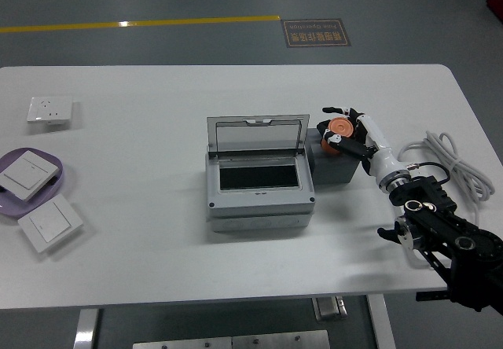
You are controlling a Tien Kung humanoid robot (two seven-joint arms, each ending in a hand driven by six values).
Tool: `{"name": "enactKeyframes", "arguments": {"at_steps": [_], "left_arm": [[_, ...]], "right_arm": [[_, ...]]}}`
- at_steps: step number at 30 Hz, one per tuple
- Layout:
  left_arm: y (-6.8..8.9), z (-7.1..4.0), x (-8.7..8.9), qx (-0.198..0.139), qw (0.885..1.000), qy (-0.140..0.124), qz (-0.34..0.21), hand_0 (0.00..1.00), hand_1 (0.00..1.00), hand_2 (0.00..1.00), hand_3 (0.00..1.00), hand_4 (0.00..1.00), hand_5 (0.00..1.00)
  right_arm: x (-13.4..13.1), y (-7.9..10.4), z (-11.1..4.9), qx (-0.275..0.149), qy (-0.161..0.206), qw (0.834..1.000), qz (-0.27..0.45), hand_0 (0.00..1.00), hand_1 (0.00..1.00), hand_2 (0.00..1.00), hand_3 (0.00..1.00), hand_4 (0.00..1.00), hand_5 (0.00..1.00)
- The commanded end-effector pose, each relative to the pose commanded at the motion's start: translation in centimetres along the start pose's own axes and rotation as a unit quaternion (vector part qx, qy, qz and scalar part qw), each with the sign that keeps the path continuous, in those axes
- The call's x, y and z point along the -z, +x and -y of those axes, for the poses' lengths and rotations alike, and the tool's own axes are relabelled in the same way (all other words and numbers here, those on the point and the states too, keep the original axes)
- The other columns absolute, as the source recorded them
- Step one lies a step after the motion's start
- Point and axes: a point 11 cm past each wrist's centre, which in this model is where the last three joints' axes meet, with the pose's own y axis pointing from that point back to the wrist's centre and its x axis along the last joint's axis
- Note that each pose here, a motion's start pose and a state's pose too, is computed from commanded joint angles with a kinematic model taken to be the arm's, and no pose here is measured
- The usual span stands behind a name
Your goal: Pick up the cylinder from the cube,place it in the box,flap close box
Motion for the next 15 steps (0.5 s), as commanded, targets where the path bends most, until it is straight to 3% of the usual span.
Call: {"name": "enactKeyframes", "arguments": {"at_steps": [15], "left_arm": [[0.05,-0.01,-0.06,0.000,1.000,-0.001,0.000,0.614,0.625,0.618,0.638,0.697,0.161]], "right_arm": [[0.05,0.07,0.05,0.000,-0.001,1.000,-0.002,0.738,0.683,0.559,0.673,0.360,0.002]]}}
